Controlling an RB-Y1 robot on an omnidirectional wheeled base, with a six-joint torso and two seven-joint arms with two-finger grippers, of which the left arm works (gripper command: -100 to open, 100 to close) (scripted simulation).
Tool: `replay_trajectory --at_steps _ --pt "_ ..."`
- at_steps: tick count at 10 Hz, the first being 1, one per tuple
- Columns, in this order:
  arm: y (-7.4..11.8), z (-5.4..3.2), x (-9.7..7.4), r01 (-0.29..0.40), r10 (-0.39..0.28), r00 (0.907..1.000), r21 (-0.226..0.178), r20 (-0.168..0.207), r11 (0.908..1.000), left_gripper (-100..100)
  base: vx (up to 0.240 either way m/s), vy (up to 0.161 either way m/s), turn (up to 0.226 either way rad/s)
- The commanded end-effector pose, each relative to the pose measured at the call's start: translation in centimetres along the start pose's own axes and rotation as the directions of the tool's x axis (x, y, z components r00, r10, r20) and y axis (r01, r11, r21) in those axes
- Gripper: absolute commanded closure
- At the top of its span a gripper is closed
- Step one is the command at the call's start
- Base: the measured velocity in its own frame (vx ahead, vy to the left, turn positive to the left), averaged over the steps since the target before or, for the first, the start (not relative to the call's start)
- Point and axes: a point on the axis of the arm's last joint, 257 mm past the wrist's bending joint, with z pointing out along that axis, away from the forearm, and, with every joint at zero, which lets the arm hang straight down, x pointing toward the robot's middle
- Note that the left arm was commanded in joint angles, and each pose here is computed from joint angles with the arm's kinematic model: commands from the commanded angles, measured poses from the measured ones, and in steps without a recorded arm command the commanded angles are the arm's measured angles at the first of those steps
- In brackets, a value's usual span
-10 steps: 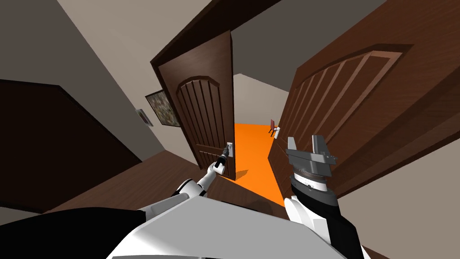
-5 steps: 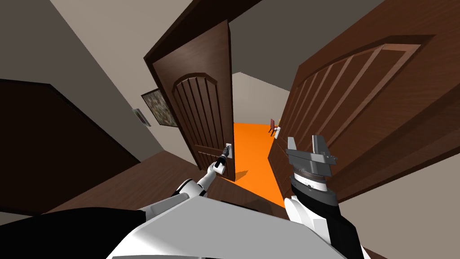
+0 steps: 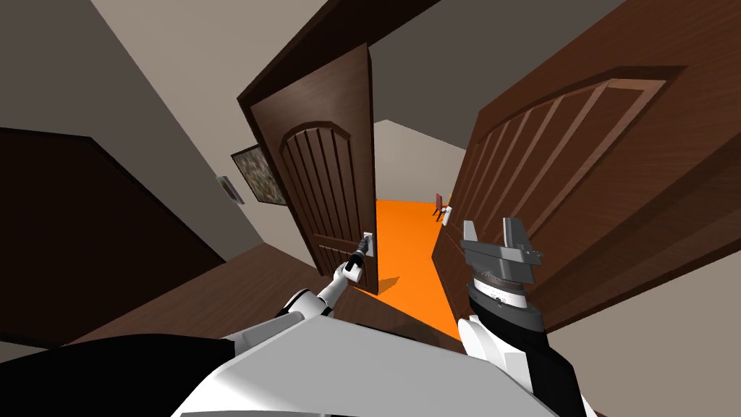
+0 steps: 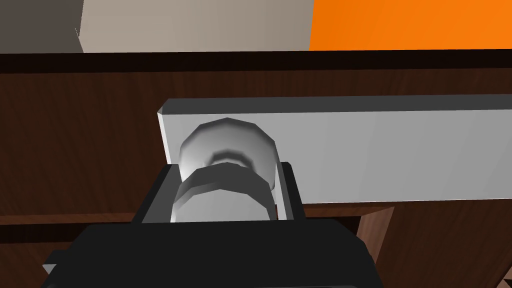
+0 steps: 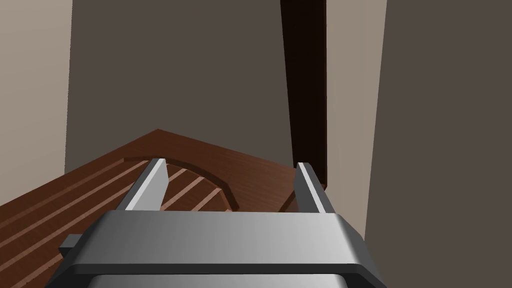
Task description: Push the door open
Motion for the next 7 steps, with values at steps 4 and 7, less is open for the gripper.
replay_trajectory --at_steps 4,7 --pt "-0.8 0.22 -1.3 -0.004 0.004 0.9998 0.015 0.02 0.9999 100 0.118 -0.048 0.015" --pt "-0.8 -0.03 -3.8 -0.004 0.003 0.9979 0.014 0.065 0.9999 100 0.159 -0.103 0.062"
